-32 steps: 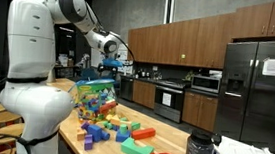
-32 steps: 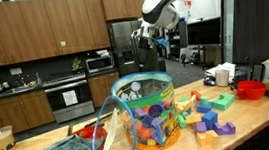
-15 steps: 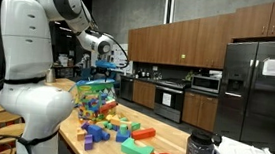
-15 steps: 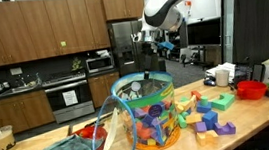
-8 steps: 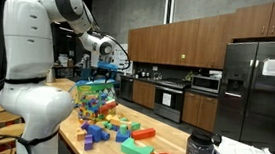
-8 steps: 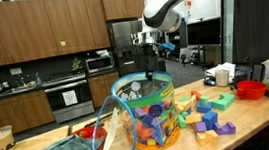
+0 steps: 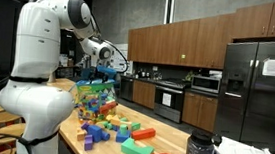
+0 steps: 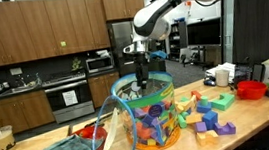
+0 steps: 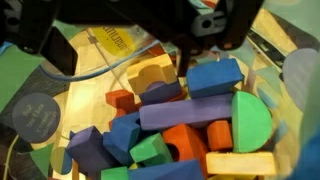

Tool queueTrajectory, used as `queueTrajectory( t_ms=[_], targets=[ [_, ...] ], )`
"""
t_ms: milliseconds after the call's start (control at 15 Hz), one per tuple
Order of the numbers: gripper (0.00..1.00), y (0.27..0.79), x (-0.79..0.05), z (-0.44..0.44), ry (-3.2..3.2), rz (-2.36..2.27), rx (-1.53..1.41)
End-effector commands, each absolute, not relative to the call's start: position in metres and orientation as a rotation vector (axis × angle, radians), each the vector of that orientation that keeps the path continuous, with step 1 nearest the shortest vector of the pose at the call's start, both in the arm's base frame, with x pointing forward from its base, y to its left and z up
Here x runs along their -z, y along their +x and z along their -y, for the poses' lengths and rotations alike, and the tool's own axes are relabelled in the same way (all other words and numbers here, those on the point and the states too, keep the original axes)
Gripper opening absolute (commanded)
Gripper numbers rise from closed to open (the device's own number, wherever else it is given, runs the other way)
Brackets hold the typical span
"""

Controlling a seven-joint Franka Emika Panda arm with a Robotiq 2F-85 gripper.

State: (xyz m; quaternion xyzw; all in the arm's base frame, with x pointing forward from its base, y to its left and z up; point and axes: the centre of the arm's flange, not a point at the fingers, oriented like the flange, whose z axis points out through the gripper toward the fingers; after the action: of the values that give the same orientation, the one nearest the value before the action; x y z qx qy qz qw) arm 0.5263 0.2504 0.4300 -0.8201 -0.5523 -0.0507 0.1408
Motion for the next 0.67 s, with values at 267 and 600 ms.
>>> queueTrajectory(
  t_ms=[267, 600],
  targets=[
    [1.00, 0.539, -0.419, -0.275, -2.308, 1.646, 0.159],
    [1.00, 0.535, -0.421, -0.260, -2.393, 1.657, 0.162]
  ],
)
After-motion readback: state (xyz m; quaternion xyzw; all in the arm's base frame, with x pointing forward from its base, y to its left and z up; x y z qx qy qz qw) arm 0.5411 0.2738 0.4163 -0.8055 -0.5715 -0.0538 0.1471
